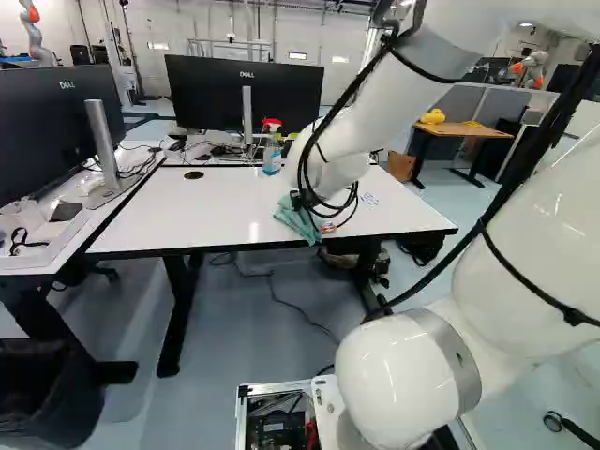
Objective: Clean the table with the green towel
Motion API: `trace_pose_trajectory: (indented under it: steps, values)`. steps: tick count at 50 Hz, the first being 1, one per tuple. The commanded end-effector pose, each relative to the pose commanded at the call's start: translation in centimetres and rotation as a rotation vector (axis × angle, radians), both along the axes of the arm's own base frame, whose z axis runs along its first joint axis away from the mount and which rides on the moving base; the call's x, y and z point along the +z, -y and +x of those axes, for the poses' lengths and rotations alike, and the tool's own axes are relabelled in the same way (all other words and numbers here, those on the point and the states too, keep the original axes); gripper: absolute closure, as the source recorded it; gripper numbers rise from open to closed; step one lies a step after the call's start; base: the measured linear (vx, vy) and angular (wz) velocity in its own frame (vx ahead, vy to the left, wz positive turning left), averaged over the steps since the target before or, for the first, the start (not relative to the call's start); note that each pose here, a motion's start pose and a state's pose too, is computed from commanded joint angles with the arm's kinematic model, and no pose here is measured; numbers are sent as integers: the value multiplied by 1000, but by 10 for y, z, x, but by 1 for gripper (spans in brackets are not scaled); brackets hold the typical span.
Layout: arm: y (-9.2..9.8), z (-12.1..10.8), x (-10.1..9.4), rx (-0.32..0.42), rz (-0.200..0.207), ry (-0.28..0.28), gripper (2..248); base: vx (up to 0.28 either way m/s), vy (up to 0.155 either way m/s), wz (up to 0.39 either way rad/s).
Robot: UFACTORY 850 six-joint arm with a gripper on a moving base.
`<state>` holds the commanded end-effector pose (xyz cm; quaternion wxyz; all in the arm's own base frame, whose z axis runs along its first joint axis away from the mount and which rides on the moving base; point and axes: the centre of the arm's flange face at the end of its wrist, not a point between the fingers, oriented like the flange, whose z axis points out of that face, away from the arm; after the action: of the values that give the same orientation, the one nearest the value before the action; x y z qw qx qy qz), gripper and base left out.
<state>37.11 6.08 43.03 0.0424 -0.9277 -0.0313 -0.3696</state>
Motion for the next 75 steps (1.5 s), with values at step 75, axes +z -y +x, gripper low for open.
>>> trace_pose_trajectory:
  steps: [75]
  values:
    - [114,69,14,-284,0,21,210,0,0,0]
